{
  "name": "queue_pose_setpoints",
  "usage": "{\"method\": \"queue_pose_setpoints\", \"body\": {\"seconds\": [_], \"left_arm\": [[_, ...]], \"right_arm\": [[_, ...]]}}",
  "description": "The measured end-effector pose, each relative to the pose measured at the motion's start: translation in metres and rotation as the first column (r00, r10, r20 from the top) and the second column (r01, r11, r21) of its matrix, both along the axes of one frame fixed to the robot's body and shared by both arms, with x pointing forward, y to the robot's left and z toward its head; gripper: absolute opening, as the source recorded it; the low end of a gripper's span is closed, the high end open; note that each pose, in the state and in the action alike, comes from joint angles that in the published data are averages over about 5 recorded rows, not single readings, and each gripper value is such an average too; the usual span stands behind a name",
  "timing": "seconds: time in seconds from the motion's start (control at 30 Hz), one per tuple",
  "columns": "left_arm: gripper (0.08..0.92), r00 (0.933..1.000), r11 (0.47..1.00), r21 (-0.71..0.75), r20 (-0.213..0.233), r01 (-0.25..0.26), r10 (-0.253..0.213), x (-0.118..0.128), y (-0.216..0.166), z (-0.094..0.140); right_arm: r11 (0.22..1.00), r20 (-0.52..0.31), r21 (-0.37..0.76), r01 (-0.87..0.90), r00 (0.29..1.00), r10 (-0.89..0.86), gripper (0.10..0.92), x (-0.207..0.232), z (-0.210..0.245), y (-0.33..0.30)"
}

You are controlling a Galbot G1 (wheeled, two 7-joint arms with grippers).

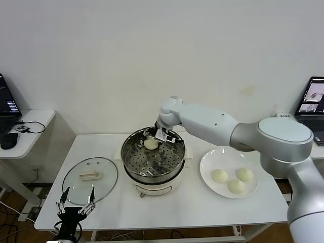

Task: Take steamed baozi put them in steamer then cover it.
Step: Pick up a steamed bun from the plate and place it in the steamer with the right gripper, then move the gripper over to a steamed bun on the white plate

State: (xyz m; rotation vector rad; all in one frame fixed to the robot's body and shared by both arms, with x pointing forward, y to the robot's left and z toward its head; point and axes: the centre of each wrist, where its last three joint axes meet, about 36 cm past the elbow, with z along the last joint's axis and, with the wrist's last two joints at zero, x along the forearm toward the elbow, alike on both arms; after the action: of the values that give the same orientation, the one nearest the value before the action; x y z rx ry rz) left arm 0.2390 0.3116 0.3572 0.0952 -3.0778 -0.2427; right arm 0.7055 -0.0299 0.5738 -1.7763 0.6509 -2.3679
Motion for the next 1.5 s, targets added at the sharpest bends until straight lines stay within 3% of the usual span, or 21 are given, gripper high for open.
{"method": "queue_pose_setpoints", "body": {"seconds": [0.27, 0.47, 0.83, 1.13, 1.5], "left_arm": [[0.823, 1.0000, 1.000, 0.006, 0.001, 0.000, 0.000, -0.002, 0.001, 0.004], [0.823, 1.0000, 1.000, 0.013, 0.001, 0.003, -0.003, -0.002, 0.004, 0.007], [0.823, 1.0000, 1.000, 0.026, 0.002, 0.004, -0.004, 0.001, 0.009, 0.007], [0.823, 1.0000, 1.000, 0.025, -0.005, 0.004, -0.004, 0.005, 0.008, 0.007], [0.823, 0.9998, 1.000, 0.026, -0.017, -0.007, 0.007, 0.004, 0.010, 0.007]], "right_arm": [[0.998, -0.018, 0.033, 0.060, 0.998, -0.059, 0.823, 0.000, 0.024, -0.012], [0.970, -0.053, 0.084, 0.227, 0.973, -0.223, 0.823, -0.010, 0.065, -0.037], [0.797, -0.163, 0.120, 0.592, 0.804, -0.572, 0.823, -0.051, 0.112, -0.144], [0.633, -0.242, 0.096, 0.768, 0.635, -0.734, 0.823, -0.087, 0.081, -0.237], [0.518, -0.293, 0.022, 0.855, 0.501, -0.814, 0.823, -0.113, 0.008, -0.276]]}}
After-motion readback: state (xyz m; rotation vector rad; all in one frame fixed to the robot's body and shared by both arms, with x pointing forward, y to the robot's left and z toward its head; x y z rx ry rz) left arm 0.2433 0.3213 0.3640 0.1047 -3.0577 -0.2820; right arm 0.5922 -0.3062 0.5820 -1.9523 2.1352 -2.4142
